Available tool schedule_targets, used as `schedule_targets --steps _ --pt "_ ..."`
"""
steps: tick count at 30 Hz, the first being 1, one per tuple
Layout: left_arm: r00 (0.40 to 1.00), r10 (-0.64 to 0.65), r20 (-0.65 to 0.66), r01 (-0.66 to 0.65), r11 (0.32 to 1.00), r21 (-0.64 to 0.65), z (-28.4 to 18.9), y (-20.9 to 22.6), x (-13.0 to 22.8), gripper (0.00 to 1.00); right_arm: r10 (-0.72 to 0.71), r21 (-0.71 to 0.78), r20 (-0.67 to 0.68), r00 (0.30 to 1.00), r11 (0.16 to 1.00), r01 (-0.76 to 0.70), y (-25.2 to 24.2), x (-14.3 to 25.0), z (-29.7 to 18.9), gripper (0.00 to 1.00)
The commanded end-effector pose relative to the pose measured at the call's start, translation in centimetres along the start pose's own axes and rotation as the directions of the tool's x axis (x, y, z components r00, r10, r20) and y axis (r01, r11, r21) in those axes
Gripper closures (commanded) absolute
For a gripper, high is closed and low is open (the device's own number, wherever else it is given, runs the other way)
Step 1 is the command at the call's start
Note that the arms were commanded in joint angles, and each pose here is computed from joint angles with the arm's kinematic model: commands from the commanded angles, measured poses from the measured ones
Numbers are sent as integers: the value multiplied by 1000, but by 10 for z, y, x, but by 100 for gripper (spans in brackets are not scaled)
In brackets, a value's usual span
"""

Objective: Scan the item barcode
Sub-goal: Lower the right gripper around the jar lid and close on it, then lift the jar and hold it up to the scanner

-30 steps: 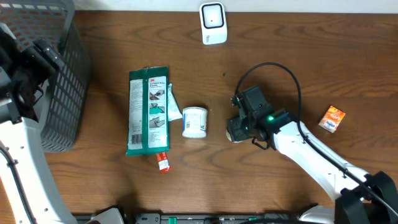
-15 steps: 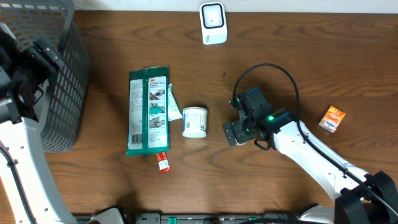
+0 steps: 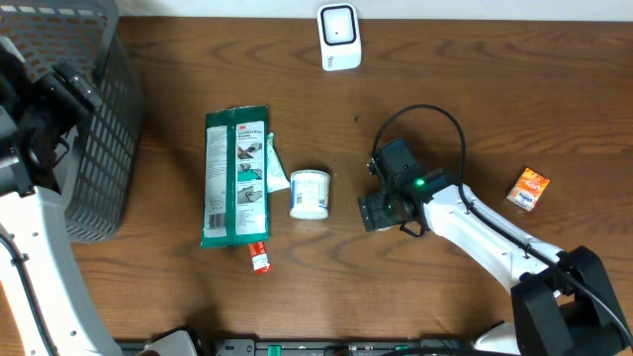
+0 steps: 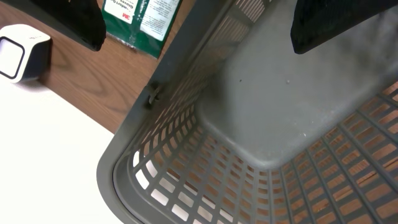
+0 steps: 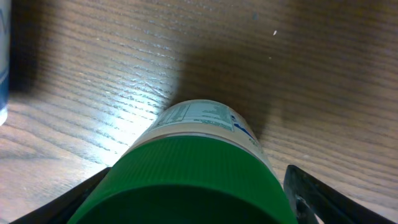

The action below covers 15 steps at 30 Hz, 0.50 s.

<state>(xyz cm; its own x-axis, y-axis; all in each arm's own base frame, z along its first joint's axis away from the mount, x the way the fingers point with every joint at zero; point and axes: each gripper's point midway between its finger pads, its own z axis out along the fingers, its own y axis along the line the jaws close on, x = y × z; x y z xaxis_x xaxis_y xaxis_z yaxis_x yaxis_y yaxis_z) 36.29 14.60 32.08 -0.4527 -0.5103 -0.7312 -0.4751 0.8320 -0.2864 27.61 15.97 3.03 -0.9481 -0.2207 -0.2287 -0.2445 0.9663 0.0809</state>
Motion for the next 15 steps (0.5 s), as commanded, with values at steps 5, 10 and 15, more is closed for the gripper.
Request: schedule_targets --steps 5,10,15 --pt "1000 -6 11 6 1000 -4 -3 1 -3 7 28 -10 -1 1000 1000 -28 -1 -4 -4 30" --pt "1000 -6 11 6 1000 -4 -3 1 -3 7 51 -7 -8 999 999 -51 0 -4 -7 37" --pt "1000 -6 11 6 1000 -4 -3 1 -3 7 57 -3 -22 998 998 -57 4 -17 -33 41"
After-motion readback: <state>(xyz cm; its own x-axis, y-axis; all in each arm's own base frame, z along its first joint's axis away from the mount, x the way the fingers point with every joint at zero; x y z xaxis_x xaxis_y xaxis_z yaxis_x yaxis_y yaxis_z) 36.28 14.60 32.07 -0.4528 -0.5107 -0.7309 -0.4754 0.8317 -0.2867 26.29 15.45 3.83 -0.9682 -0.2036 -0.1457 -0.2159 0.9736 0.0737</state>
